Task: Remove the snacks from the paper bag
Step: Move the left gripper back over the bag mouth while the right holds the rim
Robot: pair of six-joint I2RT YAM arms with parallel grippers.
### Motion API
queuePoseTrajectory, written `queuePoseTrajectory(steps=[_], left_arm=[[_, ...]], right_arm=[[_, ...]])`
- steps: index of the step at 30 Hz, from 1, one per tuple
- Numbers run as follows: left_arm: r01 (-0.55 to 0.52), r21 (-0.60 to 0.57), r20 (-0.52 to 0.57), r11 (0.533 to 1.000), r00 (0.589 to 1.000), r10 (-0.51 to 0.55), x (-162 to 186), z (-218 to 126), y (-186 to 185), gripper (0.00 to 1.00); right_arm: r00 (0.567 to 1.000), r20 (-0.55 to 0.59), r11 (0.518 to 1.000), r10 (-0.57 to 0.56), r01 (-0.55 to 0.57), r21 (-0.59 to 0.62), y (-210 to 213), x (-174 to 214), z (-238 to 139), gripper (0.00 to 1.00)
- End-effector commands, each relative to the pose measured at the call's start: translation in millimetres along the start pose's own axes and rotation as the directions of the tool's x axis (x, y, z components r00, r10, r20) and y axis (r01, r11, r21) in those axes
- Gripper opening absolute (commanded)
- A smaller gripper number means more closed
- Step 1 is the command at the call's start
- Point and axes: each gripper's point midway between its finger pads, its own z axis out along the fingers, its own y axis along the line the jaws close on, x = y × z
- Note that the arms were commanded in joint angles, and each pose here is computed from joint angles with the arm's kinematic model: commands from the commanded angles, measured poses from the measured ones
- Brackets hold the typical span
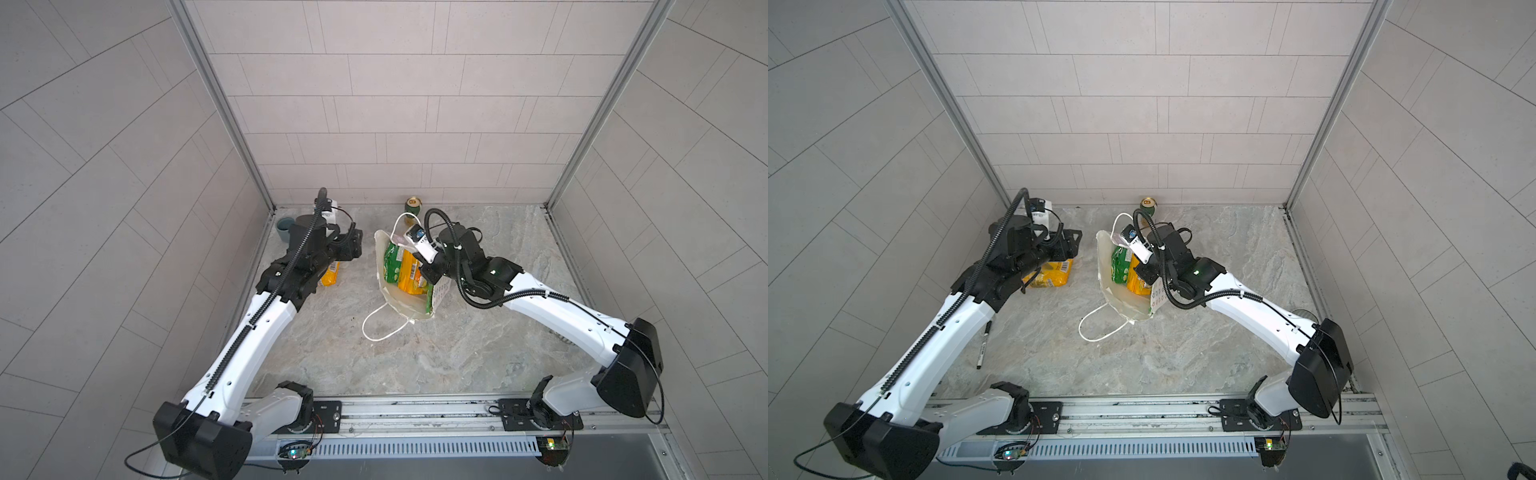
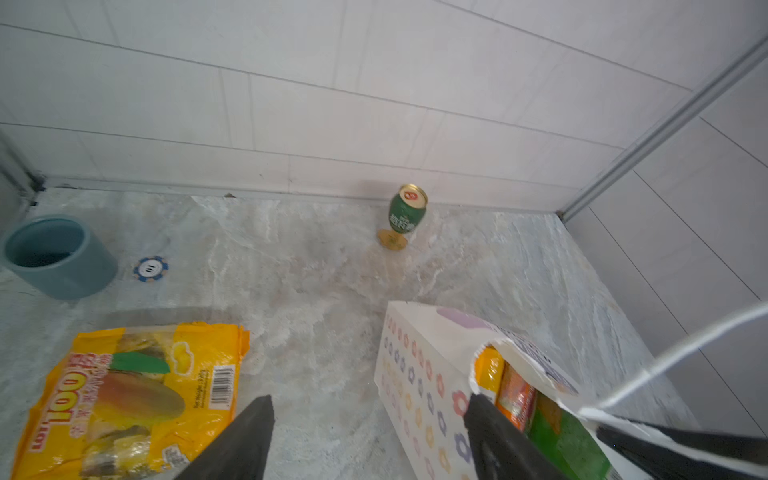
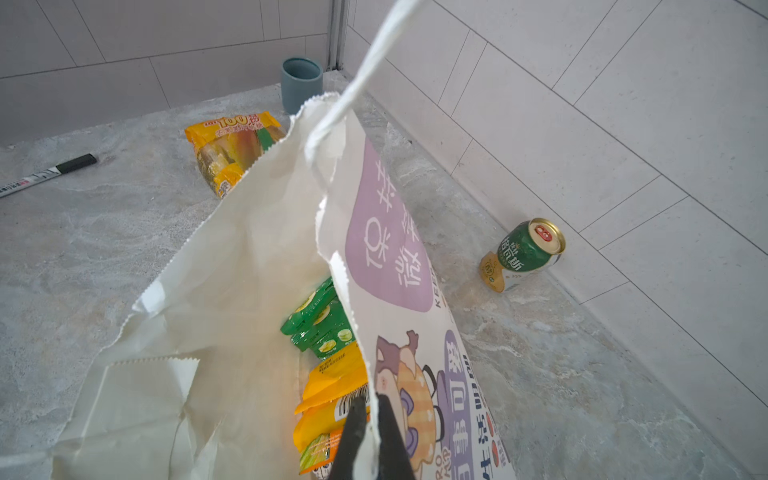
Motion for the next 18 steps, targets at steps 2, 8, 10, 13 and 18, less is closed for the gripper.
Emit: queuePoseTrajectory(steps=[2, 8, 10, 13, 18], left_arm=[[-0.112, 0.155, -0.048, 0.982, 0.992, 0.120, 25, -16, -50, 0.77], [-0.208, 0.320, -0.096, 0.924, 0.963, 0.250, 47, -8, -106, 0.77], [-0.202, 0.329, -0.117, 0.923, 0.961, 0.252, 57, -1, -110, 0.77], [-0.182, 0.340, -0.142, 0.923, 0.960, 0.241, 71, 8, -112, 0.76], [-0.184, 0.348, -0.156, 0.919, 0.956, 0.250, 83, 17, -119, 0.76]], right_arm=[[1.000, -0.019, 1.000, 0.010, -0.010, 0.014, -4, 8, -6, 0.00], [0.998, -0.011, 0.998, 0.057, -0.058, -0.038, -1, 10, -4, 0.00], [0.995, 0.005, 0.993, 0.100, -0.100, -0.064, -4, 9, -6, 0.00], [0.990, 0.038, 0.986, 0.139, -0.135, -0.094, -9, 3, -10, 0.00], [0.989, 0.057, 0.987, 0.138, -0.132, -0.092, -15, -5, -17, 0.00]])
